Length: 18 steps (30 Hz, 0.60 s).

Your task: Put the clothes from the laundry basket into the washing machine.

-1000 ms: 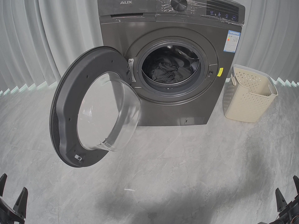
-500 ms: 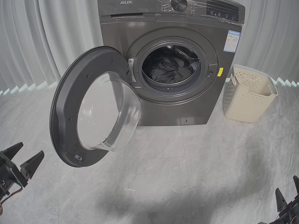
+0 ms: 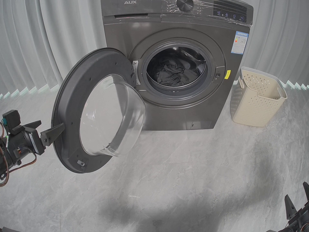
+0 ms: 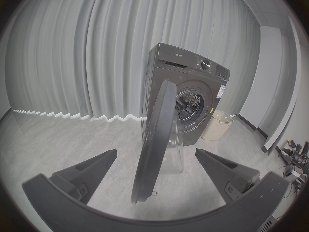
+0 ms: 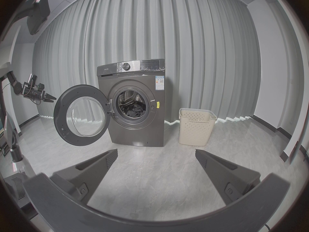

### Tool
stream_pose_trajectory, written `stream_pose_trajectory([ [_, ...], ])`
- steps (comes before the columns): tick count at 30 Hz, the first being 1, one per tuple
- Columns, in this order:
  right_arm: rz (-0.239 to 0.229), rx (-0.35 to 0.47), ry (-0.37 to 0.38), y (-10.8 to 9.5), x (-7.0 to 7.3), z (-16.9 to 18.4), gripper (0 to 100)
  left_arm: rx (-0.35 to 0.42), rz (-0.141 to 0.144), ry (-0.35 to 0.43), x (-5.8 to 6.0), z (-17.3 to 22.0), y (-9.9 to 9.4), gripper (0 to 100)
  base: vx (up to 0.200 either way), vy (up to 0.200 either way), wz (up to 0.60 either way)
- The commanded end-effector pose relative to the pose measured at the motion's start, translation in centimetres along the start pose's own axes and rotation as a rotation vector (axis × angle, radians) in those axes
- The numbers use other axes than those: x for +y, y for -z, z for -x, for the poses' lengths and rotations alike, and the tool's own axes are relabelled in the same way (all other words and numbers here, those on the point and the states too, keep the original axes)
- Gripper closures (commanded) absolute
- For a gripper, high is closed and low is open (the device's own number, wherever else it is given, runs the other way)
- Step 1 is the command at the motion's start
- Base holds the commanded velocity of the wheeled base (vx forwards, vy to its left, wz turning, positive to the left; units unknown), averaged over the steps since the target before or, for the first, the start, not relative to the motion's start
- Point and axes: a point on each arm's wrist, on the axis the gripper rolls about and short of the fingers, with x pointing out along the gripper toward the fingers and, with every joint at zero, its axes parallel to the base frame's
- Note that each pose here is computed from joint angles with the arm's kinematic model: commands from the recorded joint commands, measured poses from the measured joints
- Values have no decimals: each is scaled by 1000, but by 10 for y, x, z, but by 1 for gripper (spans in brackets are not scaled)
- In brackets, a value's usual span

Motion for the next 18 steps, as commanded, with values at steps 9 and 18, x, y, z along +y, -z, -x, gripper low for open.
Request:
stream_pose_trajectory([
  [9, 0, 6, -1, 5, 0, 0, 0, 38, -13, 146, -19, -43, 1, 0, 0, 0, 0],
  [18, 0, 6, -1, 5, 0, 0, 0, 12, 8, 331, -54, -21, 4, 0, 0, 0, 0],
])
